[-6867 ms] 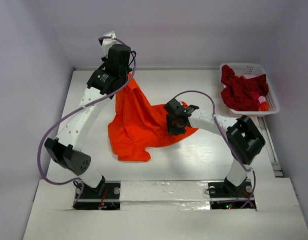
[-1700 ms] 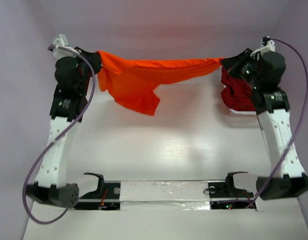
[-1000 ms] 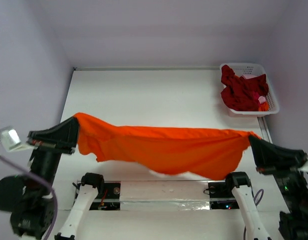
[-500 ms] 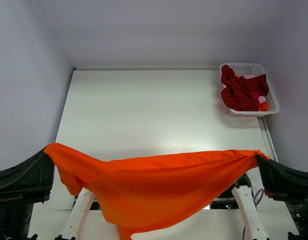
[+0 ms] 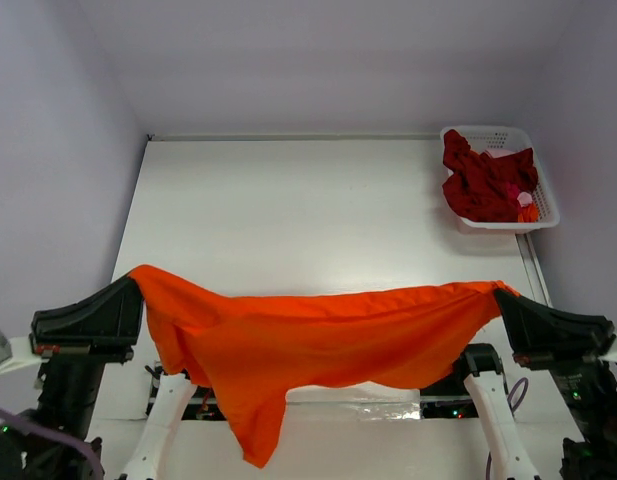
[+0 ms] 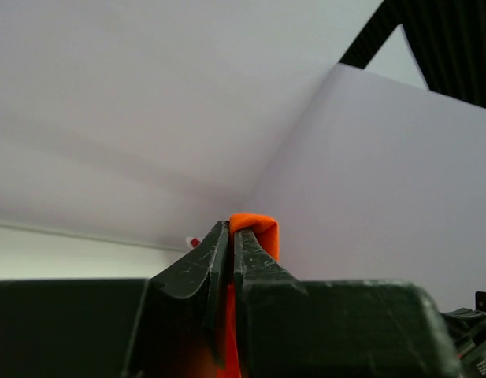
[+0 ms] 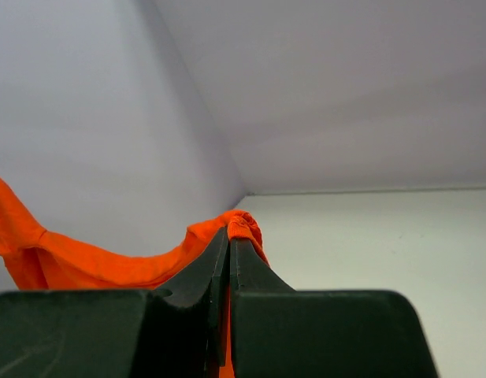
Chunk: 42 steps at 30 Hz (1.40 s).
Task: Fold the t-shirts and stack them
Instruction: Flatten the tshirt out
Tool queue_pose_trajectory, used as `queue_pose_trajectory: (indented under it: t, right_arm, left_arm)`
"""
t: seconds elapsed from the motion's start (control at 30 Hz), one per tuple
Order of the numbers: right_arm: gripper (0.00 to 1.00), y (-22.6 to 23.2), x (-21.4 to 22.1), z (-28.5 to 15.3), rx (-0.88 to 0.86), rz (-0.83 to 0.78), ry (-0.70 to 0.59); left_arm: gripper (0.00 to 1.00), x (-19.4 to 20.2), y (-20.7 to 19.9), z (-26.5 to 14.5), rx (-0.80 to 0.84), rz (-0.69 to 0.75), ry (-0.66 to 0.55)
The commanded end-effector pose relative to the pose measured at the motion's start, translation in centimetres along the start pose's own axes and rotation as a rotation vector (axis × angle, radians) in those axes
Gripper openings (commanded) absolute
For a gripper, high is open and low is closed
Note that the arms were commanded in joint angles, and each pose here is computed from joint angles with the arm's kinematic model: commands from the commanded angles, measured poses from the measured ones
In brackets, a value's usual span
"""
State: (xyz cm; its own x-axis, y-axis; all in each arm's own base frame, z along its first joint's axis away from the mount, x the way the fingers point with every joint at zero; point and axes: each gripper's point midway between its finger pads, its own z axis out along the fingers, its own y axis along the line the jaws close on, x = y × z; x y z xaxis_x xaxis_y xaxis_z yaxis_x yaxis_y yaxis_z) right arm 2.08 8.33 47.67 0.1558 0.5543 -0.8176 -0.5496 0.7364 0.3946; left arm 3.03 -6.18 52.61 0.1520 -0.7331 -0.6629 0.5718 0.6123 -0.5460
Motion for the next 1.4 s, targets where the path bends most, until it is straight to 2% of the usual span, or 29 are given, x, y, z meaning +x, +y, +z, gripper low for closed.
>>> queue_pose_trajectory:
  t: [0.0, 0.3, 0.57, 0.73, 1.1, 1.37]
  right_arm:
    - [0.00, -1.1, 0.4, 0.8, 0.017, 0.010, -0.014]
    - [0.00, -3.6, 2.8, 2.5, 0.045, 0.047, 0.011]
    - [0.00, -8.6, 7.6, 5.6, 0.121, 0.083, 0.092]
    - [0.00, -10.3, 8.6, 7.7, 0.137, 0.088, 0.109]
    - [0.00, -14.7, 11.3, 12.9, 0.194, 0.097, 0.167]
    - [0.00, -18.6, 13.6, 17.7, 0.249, 0.122, 0.231]
  left_arm:
    - [0.00, 0.2, 1.6, 1.6, -0.030, 0.016, -0.027]
    - [0.00, 2.8, 6.6, 4.3, -0.156, 0.037, 0.005]
    - [0.00, 5.8, 12.4, 7.4, -0.291, 0.074, 0.037]
    - [0.00, 7.6, 15.8, 9.4, -0.366, 0.092, 0.062]
    - [0.00, 9.9, 19.9, 13.0, -0.438, 0.103, 0.092]
    - [0.00, 11.3, 23.6, 16.0, -0.565, 0.099, 0.129]
